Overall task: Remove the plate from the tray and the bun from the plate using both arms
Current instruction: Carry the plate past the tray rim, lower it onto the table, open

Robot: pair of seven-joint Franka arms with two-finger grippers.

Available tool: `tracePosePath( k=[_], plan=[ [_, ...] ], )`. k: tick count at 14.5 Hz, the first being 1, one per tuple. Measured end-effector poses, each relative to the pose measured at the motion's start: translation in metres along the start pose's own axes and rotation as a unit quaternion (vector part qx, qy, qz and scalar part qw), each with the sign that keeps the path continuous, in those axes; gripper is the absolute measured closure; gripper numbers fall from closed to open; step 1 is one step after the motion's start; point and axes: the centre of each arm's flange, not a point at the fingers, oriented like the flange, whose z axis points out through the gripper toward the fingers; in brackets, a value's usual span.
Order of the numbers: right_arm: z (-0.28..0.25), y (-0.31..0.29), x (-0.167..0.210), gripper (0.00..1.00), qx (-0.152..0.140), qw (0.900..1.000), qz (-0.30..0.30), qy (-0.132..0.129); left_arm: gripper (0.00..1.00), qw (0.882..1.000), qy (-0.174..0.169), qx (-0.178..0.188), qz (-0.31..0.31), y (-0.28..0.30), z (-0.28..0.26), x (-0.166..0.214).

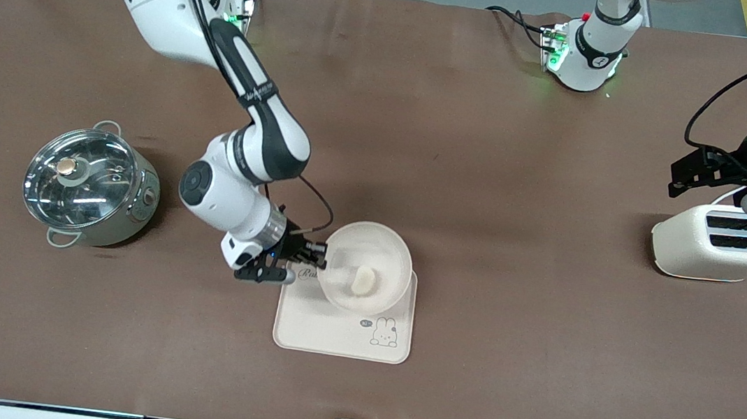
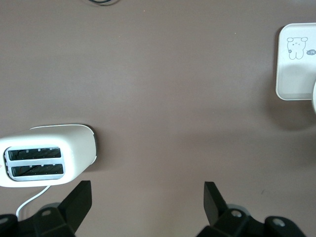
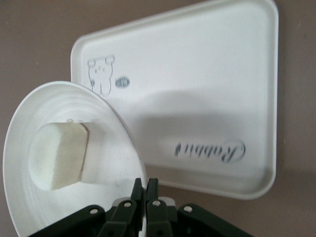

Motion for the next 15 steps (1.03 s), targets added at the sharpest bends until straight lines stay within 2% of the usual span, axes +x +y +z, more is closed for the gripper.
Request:
tracePosePath(
  k=[6, 8, 10, 15],
  plan=[
    [0.020, 0.035, -0.079, 0.95, -0.042, 0.996, -0.036, -0.068, 0.00, 1.000, -0.003, 0.000, -0.001, -0.001, 0.001, 0.000],
    [0.030, 0.039, -0.094, 0.95, -0.047, 0.995, -0.043, -0.080, 0.00, 1.000, -0.006, 0.000, -0.001, -0.001, 0.003, -0.001],
    [0.035, 0.030, -0.102, 0.95, -0.046, 0.994, -0.051, -0.083, 0.00, 1.000, -0.011, 0.001, -0.001, -0.001, 0.006, -0.001],
    [0.042, 0.013, -0.113, 0.95, -0.034, 0.996, -0.050, -0.062, 0.00, 1.000, -0.020, 0.001, -0.001, -0.002, 0.008, -0.003]
  ],
)
